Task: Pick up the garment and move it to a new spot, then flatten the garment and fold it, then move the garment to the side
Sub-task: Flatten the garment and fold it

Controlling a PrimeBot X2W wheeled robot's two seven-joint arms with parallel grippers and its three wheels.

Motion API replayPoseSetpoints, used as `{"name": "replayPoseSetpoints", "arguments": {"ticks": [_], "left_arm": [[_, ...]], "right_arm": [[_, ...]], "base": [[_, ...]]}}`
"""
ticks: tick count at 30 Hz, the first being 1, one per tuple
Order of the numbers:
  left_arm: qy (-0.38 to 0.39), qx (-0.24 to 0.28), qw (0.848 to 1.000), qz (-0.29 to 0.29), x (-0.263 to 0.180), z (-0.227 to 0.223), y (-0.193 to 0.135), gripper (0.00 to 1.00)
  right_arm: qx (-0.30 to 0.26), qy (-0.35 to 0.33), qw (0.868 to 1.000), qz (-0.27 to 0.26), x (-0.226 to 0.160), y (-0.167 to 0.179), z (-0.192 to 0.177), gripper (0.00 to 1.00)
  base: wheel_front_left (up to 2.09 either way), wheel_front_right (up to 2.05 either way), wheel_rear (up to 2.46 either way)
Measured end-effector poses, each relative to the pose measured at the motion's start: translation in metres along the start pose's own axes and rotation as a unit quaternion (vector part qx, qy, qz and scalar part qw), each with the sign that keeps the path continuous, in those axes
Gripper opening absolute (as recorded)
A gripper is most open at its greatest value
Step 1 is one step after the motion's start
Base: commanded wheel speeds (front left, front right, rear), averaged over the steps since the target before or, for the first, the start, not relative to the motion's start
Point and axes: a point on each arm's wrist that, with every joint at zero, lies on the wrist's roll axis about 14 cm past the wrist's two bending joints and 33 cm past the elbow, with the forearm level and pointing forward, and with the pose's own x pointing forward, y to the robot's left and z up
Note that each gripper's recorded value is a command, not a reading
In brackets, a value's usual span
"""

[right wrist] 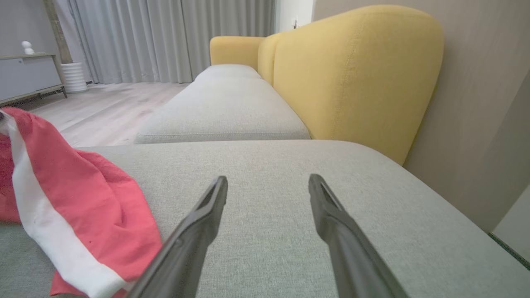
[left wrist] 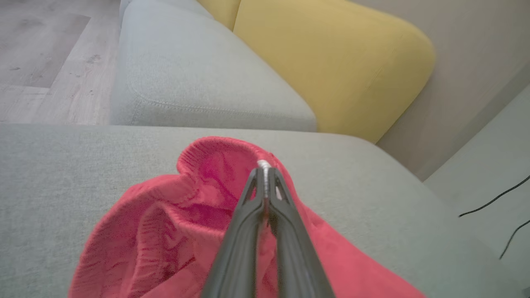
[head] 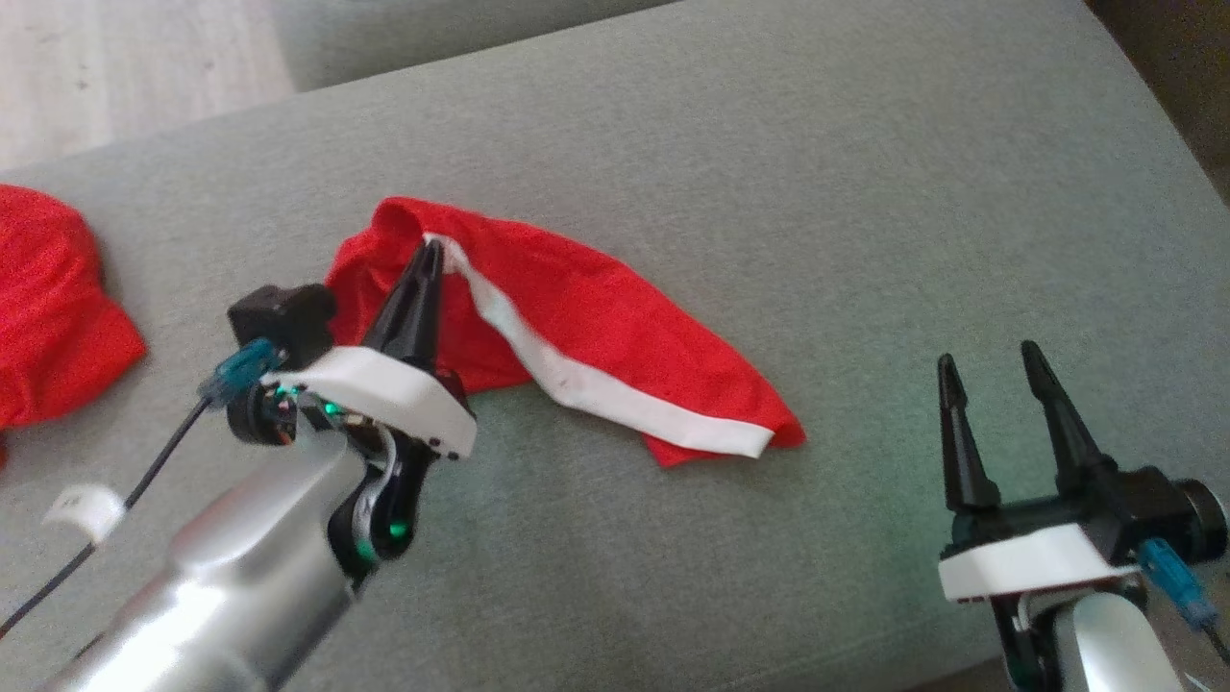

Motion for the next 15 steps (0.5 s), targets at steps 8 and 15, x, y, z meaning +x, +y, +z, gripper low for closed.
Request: {"name": "replayPoseSetpoints", "arguments": {"ticks": [8, 15], "left_arm": [[0.006, -0.093, 0.991, 0.092, -0.105, -0.027, 0.022, 0.0], [0.073, -0.144, 0.97, 0.183, -0.171, -0.086, 0.045, 0.05]], "right_arm": [[0.005, 0.011, 1.0, 0.021, 0.0, 0.013, -0.009, 1.0], [0.008, 0.011, 0.999, 0.042, 0.007, 0.027, -0.009, 1.0]], "base": [[0.0, 0.0, 0.0], [0.0, 0.0, 0.0]]}}
